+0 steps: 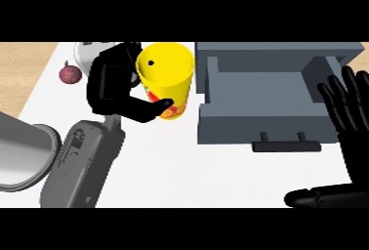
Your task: Pick up the cup, place it into the drawer and close the drawer
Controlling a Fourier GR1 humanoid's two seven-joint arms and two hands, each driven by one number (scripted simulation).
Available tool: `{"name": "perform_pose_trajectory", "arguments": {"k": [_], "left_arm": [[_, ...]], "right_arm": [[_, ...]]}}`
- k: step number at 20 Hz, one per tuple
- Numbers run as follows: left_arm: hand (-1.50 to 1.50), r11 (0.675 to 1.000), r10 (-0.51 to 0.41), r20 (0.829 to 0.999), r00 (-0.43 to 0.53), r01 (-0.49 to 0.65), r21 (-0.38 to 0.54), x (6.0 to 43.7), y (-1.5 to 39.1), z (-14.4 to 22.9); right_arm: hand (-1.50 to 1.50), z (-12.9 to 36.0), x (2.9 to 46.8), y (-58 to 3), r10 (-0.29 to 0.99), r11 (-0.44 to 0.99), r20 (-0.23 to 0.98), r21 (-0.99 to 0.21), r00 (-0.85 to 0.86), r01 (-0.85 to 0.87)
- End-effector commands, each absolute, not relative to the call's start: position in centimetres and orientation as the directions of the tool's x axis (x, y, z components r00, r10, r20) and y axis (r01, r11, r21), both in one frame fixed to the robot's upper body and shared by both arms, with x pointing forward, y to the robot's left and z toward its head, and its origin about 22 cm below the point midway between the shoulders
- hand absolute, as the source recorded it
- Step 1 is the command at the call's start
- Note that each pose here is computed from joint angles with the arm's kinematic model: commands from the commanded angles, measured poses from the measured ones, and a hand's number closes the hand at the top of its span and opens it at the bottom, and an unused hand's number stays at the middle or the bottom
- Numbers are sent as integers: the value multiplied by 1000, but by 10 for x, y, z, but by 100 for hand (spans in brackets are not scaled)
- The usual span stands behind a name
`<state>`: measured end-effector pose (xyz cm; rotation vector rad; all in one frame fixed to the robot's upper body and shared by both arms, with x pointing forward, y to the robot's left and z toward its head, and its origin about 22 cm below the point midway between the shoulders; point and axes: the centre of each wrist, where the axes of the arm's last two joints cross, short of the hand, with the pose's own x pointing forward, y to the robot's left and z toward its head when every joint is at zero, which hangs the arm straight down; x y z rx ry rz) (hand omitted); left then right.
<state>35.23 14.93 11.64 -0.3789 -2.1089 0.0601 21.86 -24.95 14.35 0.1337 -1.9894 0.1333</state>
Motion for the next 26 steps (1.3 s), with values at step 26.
{"name": "perform_pose_trajectory", "arguments": {"k": [26], "left_arm": [[150,980,101,912,-398,199,-22,427,32,167]], "right_arm": [[-150,132,226,-253,-17,986,910,-54,-414,-159]]}}
